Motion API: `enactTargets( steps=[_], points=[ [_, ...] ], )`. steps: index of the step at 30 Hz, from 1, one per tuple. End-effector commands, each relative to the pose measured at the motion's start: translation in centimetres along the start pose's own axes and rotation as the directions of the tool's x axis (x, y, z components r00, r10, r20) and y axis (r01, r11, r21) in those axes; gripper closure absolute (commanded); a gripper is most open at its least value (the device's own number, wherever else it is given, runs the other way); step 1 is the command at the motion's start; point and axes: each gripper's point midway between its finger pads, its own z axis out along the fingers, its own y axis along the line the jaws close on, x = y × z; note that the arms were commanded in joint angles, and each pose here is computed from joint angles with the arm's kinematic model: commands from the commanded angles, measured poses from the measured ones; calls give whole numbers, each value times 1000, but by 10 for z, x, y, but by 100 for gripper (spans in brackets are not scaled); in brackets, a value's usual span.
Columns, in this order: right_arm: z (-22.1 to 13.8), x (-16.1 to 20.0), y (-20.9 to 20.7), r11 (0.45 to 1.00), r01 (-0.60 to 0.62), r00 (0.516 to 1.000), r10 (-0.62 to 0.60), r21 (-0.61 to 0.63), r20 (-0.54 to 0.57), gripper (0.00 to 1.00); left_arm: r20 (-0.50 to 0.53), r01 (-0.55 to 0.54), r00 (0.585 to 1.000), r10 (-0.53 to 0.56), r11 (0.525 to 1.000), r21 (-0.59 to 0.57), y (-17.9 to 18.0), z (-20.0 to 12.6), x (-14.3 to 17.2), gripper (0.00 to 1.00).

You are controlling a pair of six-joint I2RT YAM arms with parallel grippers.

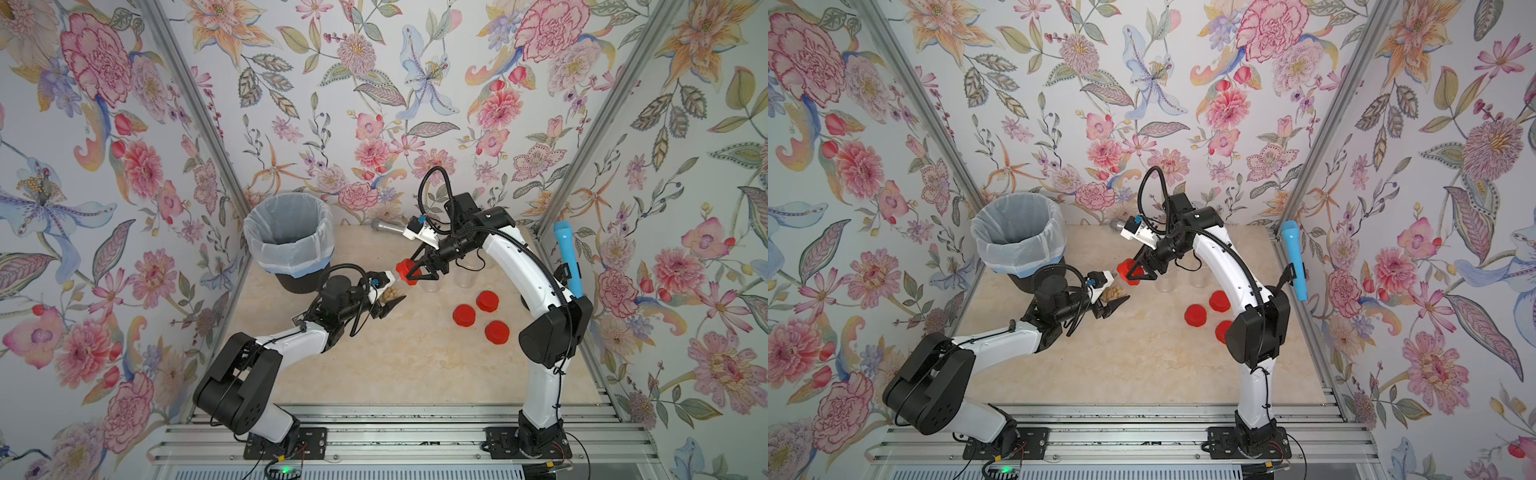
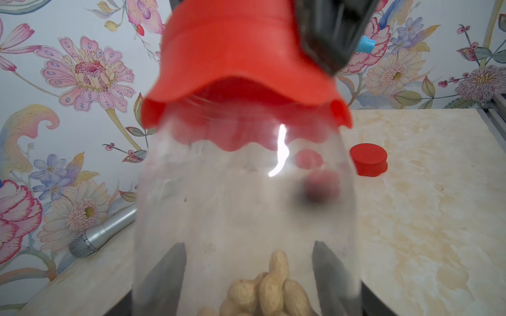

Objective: Empty moldy peanuts from jars
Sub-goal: Unscrew the lid from the jar.

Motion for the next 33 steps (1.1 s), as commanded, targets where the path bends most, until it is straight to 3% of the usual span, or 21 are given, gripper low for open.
enactTargets(
  steps=[1, 11, 17, 19, 21, 23, 25, 27, 33],
  points=[
    [-9, -13, -8, 998, 59, 997, -60, 26, 42, 24, 69, -55, 996, 50, 997, 62, -10, -3, -23, 62],
    [-21, -10, -9, 1000, -11, 997, 10, 17, 76, 18, 55, -74, 996, 75, 997, -20, 6, -8, -20, 62],
    [-53, -27, -17, 989, -95, 960, 62, 109, 273, 16, 4, -118, 993, 120, 982, -148, 26, -14, -16, 63],
    [-69, -33, -36, 944, -275, 916, 200, 180, 348, 14, -15, -137, 990, 137, 970, -198, 33, -19, -14, 63],
    [-81, -29, -53, 835, -526, 803, 426, 159, 416, 17, -39, -159, 987, 155, 956, -248, 41, -23, -13, 63],
    [-82, -17, -58, 680, -729, 632, 631, 70, 449, 24, -57, -187, 982, 179, 938, -291, 47, -28, -14, 63],
    [-66, -16, -45, 624, -781, 566, 702, 9, 433, 28, -68, -212, 977, 201, 922, -324, 51, -33, -15, 63],
    [-52, -16, -32, 593, -805, 538, 739, -14, 405, 30, -78, -229, 973, 215, 910, -346, 54, -36, -15, 63],
    [-24, -30, -11, 612, -791, 574, 739, 7, 352, 28, -113, -257, 966, 232, 905, -339, 54, -34, -9, 63]
  ],
)
